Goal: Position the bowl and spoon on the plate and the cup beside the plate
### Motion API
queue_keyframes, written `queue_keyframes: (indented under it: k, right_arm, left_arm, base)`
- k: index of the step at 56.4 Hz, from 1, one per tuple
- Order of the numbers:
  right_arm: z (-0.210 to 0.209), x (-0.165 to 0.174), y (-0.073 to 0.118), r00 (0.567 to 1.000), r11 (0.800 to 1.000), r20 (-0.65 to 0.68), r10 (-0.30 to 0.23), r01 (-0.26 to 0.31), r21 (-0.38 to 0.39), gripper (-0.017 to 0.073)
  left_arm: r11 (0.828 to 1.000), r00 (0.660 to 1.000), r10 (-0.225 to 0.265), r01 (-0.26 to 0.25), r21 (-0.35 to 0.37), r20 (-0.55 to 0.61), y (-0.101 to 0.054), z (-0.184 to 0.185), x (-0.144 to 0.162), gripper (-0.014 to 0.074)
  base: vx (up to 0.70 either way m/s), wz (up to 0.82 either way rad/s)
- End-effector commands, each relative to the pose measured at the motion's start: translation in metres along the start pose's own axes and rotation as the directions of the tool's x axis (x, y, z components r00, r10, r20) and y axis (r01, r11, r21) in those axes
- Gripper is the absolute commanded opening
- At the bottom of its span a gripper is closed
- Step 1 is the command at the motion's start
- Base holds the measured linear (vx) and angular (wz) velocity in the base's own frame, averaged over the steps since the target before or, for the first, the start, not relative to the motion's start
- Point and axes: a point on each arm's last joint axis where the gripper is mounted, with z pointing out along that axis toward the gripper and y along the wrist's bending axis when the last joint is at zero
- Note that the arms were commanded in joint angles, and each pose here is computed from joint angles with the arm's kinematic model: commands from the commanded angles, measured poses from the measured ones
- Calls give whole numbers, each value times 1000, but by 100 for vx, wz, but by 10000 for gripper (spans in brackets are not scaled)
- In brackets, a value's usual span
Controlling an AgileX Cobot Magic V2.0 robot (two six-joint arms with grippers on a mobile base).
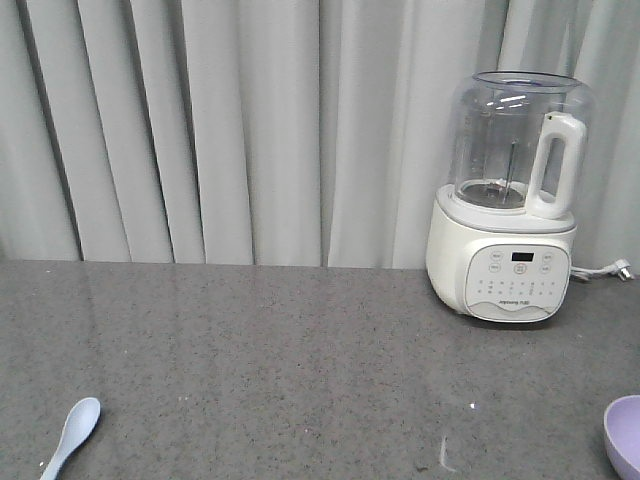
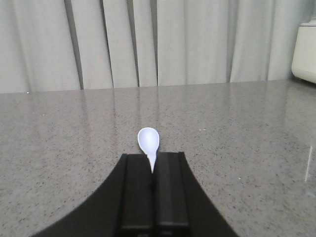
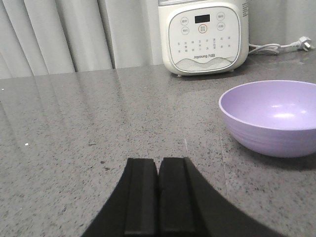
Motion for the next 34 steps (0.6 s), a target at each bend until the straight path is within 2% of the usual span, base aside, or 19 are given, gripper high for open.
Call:
queue_keyframes:
  k: [1, 17, 34]
  right_arm:
    - [0, -6, 1, 997, 1000, 77, -10, 11, -16, -8]
    - [0, -6, 1, 997, 1000, 77, -10, 11, -16, -8]
    - [0, -6, 1, 997, 1000, 76, -10, 11, -16, -8]
  left_arm:
    - [1000, 993, -6, 7, -9, 119, 1, -3, -17, -6]
    - [1000, 993, -6, 7, -9, 119, 1, -3, -17, -6]
    - [1000, 993, -6, 7, -9, 119, 1, -3, -17, -6]
  base:
    - [21, -4]
    - [16, -1]
    - [2, -1]
